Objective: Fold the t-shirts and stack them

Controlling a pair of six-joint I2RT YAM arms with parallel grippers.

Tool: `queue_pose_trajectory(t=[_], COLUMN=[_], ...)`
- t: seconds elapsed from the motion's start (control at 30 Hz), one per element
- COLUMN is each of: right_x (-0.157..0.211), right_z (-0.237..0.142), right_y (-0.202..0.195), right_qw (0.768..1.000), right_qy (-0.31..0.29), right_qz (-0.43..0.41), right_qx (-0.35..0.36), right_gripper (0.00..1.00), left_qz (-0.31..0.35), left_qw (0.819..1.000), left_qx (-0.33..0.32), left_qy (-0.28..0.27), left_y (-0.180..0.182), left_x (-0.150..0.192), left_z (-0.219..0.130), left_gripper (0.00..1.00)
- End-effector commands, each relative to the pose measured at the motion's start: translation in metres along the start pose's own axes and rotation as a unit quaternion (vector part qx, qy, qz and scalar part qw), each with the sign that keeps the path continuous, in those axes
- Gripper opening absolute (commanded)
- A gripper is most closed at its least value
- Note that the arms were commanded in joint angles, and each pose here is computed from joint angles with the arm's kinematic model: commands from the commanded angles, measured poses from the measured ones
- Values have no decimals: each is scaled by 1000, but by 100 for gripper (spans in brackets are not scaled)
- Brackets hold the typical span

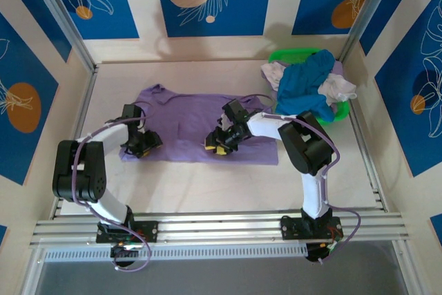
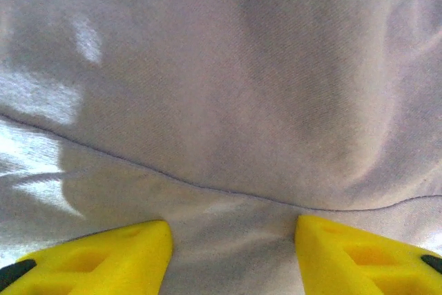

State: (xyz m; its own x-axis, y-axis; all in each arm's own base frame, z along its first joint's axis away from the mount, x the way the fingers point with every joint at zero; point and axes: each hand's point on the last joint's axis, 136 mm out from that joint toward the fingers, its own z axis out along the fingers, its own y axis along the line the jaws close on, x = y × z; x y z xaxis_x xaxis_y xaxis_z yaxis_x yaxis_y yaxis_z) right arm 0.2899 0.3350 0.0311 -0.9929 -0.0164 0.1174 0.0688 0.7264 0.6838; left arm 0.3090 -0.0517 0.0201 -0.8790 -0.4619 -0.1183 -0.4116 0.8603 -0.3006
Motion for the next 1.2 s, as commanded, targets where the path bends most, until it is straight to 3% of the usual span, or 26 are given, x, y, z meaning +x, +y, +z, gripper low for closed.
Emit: queue_pose_trajectory(t=[0.0,0.4,0.77,1.17], right_x=[28,49,41,-6], right_z=[15,9,-44,-34], right_y=[-19,-7,36,31], right_qw=[998,998,999,1000], right_qy=[49,62,12,0], right_qz=[33,22,-33,-14], right_qx=[18,-4,-19,-19], right_gripper=[46,46,47,48], left_qz=[-35,-70,-45,-44], left_qw=[995,995,998,998], left_qx=[-73,-71,4,31], left_qy=[58,29,-42,-16], left_y=[40,60,15,-15], left_x=[39,63,35,20], left_z=[7,-21,-83,-31], left_gripper=[56,57,58,59])
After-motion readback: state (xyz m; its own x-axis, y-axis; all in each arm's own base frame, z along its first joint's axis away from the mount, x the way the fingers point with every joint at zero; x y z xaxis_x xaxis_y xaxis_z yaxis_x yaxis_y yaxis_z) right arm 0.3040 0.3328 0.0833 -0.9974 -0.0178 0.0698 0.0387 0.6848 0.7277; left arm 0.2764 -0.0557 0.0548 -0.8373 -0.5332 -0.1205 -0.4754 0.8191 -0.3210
